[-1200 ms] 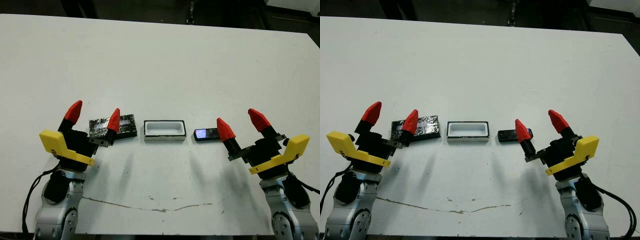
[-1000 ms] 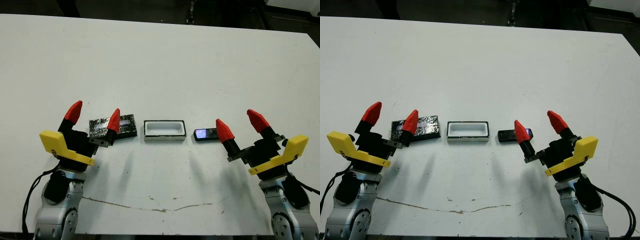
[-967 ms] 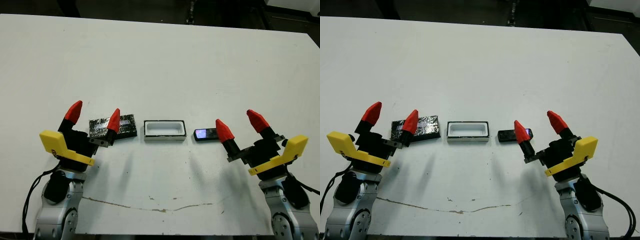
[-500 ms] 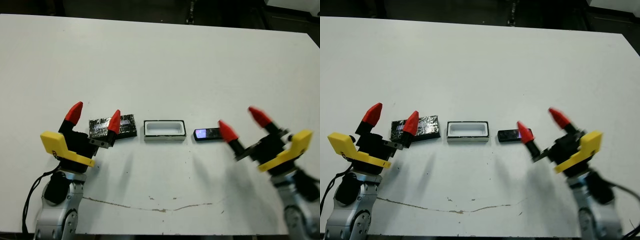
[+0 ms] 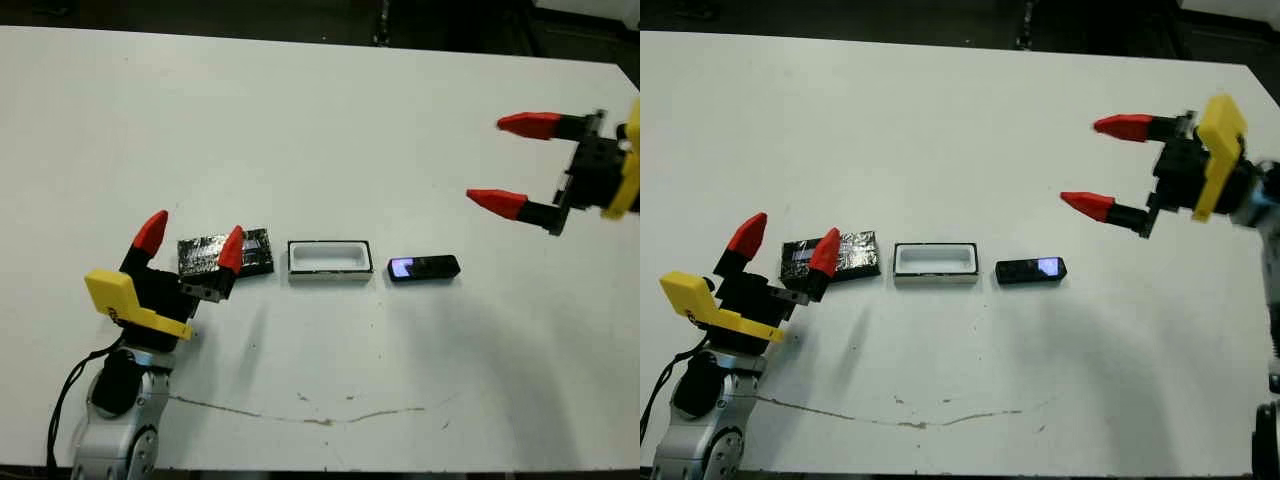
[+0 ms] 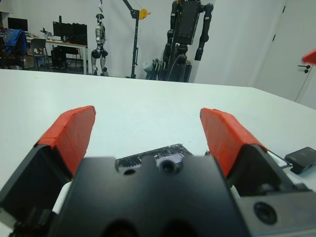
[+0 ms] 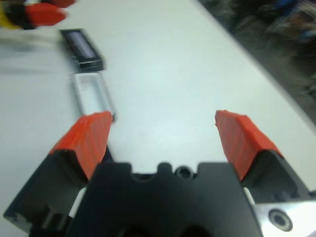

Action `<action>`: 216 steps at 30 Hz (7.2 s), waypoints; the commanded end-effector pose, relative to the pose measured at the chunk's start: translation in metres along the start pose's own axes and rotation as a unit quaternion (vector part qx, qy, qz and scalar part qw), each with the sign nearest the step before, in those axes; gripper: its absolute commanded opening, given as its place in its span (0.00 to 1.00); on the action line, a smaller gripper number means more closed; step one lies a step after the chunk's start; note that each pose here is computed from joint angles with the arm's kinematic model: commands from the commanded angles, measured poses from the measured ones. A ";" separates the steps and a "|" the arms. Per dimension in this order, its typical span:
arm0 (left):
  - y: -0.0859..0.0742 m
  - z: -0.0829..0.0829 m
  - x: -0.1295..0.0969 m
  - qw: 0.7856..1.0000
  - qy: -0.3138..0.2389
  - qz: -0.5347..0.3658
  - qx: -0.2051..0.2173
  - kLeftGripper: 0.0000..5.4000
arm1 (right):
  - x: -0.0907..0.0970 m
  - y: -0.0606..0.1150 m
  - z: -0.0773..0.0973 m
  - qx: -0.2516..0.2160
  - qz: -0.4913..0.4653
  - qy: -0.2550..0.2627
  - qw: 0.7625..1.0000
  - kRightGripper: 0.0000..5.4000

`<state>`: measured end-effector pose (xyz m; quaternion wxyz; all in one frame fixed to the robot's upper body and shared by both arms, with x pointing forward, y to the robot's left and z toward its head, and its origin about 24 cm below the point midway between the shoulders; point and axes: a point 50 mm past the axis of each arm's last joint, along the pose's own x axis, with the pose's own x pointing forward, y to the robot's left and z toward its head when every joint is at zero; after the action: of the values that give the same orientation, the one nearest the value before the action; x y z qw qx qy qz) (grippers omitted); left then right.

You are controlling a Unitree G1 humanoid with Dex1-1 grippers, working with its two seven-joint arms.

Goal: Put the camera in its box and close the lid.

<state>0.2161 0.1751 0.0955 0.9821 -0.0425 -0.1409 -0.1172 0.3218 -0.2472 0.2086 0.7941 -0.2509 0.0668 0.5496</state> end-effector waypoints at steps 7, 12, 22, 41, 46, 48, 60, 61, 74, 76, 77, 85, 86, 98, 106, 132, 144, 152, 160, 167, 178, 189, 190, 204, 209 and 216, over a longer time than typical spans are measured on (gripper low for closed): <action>0.003 -0.003 -0.001 1.000 0.007 0.004 0.009 1.00 | 0.026 0.001 -0.011 -0.019 0.154 0.107 0.982 1.00; 0.003 -0.003 0.000 1.000 0.008 0.004 0.006 1.00 | 0.039 0.004 -0.019 -0.001 0.180 0.145 0.973 1.00; 0.002 -0.003 -0.001 1.000 0.012 -0.006 0.015 1.00 | 0.054 0.012 -0.034 0.037 0.197 0.176 0.964 1.00; 0.003 -0.003 -0.001 1.000 0.003 0.003 -0.009 1.00 | 0.063 0.026 -0.054 0.078 0.197 0.145 0.966 1.00; 0.003 -0.002 -0.002 1.000 0.003 0.006 -0.007 1.00 | 0.064 0.036 -0.058 0.062 0.186 0.171 0.966 0.98; 0.003 -0.002 -0.002 1.000 0.002 0.006 -0.006 1.00 | 0.064 0.040 -0.059 0.059 0.183 0.173 0.966 0.96; 0.003 -0.002 -0.003 1.000 0.002 0.010 -0.001 1.00 | 0.071 0.063 -0.074 0.031 0.151 0.138 0.978 0.64; 0.003 -0.002 -0.003 1.000 0.003 0.010 -0.005 1.00 | 0.070 0.064 -0.074 0.026 0.147 0.131 0.980 0.61; 0.001 -0.002 -0.001 1.000 0.000 0.006 -0.008 1.00 | 0.068 0.064 -0.064 -0.009 0.117 0.099 0.988 0.31; 0.001 -0.003 0.000 1.000 0.001 0.004 -0.009 1.00 | 0.066 0.061 -0.059 -0.018 0.111 0.097 0.989 0.31; 0.001 -0.002 0.000 1.000 0.000 0.003 -0.009 1.00 | 0.065 0.059 -0.057 -0.018 0.106 0.100 0.989 0.31; -0.001 -0.003 0.002 1.000 0.000 0.001 -0.002 1.00 | 0.056 0.039 -0.030 -0.014 0.072 0.094 0.993 0.31; -0.001 -0.003 0.002 1.000 0.000 0.001 -0.002 1.00 | 0.056 0.036 -0.025 -0.019 0.068 0.091 0.993 0.31; -0.003 -0.004 0.001 1.000 0.000 -0.002 0.003 1.00 | 0.074 0.004 0.024 0.019 0.065 0.002 0.998 0.31; -0.007 -0.003 0.000 1.000 -0.006 -0.002 0.000 1.00 | 0.118 0.014 0.027 0.021 0.110 -0.036 0.993 0.31; -0.005 -0.004 -0.002 1.000 -0.005 0.001 -0.009 1.00 | 0.165 0.052 -0.004 0.088 0.205 -0.027 0.974 0.31; -0.004 -0.004 -0.003 1.000 -0.004 0.002 0.006 1.00 | 0.168 0.054 -0.006 0.063 0.207 -0.031 0.976 0.31; -0.004 -0.004 -0.004 1.000 -0.001 0.005 -0.003 1.00 | 0.168 0.056 -0.013 0.077 0.208 -0.022 0.975 0.31; -0.004 -0.003 -0.006 1.000 0.000 0.006 -0.004 1.00 | 0.168 0.059 -0.022 0.082 0.209 -0.001 0.974 0.31; -0.003 -0.003 -0.007 1.000 0.003 0.005 -0.007 1.00 | 0.165 0.061 -0.032 0.086 0.200 0.026 0.976 0.31; -0.006 -0.003 -0.008 1.000 0.002 0.009 -0.002 1.00 | 0.151 0.059 -0.040 0.080 0.189 0.062 0.977 0.31; -0.004 -0.003 -0.009 1.000 0.000 0.006 -0.009 1.00 | 0.140 0.057 -0.046 0.090 0.181 0.084 0.976 0.31; -0.004 -0.003 -0.008 1.000 -0.001 0.006 -0.011 1.00 | 0.139 0.057 -0.046 0.091 0.181 0.085 0.975 0.31; -0.005 -0.003 -0.008 1.000 0.001 0.006 -0.009 1.00 | 0.135 0.053 -0.035 0.012 0.190 0.081 0.978 0.57; -0.005 -0.003 -0.008 1.000 0.002 0.002 -0.011 1.00 | 0.131 0.047 -0.029 -0.013 0.183 0.056 0.981 0.70; -0.006 -0.003 -0.007 1.000 0.006 0.001 -0.010 1.00 | 0.115 0.040 -0.018 0.008 0.161 0.031 0.986 0.89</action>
<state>0.2101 0.1703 0.0930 0.9811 -0.0582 -0.1439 -0.1156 0.3347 -0.1382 0.1325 0.6850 -0.2553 0.1330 0.6692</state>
